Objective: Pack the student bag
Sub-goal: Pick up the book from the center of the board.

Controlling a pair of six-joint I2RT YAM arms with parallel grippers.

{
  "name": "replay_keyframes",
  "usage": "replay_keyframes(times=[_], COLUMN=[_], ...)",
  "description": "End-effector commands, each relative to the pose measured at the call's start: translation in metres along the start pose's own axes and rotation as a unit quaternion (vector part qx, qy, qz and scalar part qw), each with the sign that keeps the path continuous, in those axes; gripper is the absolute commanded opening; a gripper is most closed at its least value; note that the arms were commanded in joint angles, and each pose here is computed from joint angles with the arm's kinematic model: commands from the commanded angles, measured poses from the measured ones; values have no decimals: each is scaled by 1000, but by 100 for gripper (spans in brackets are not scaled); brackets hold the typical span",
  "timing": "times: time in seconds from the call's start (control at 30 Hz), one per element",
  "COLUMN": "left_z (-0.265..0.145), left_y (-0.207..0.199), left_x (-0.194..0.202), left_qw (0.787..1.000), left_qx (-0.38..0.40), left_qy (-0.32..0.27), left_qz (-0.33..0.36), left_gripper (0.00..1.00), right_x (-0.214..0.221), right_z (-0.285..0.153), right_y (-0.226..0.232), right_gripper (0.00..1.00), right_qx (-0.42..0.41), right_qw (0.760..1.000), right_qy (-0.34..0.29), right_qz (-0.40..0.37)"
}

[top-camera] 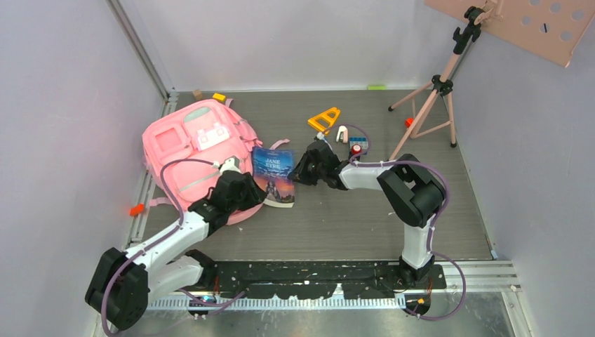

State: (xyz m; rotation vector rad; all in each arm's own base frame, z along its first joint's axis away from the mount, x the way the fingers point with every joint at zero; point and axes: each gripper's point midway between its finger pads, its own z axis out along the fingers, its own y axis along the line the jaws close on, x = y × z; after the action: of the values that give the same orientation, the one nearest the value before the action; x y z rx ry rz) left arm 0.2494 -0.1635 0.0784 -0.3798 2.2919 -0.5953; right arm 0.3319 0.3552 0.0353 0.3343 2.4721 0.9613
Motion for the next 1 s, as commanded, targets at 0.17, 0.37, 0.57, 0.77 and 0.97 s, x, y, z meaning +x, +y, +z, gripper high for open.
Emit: replay_keyframes(times=[0.17,0.37,0.57,0.77,0.97], left_z=[-37,-32,-21,-19,-43], left_y=[-107,-104,-98,-99,-114], left_x=[-41,-39,-38,-42,-51], left_qw=[975,975,978,978,966], left_qx=[218,219,201,199,239], left_qy=[-39,-44,-48,-53,-69], left_qz=[-9,-10,-11,-8,65], left_gripper=[0,8,27,0,0], right_x=[63,62,62,59,30], right_z=[-12,-14,-14,-19,-52], right_y=[-54,-52,-52,-49,-38], right_gripper=[0,0,1,0,17], right_qx=[100,98,98,96,99], right_qw=[991,991,991,992,992], right_qy=[89,87,88,80,29], right_qz=[-28,-29,-29,-32,-73])
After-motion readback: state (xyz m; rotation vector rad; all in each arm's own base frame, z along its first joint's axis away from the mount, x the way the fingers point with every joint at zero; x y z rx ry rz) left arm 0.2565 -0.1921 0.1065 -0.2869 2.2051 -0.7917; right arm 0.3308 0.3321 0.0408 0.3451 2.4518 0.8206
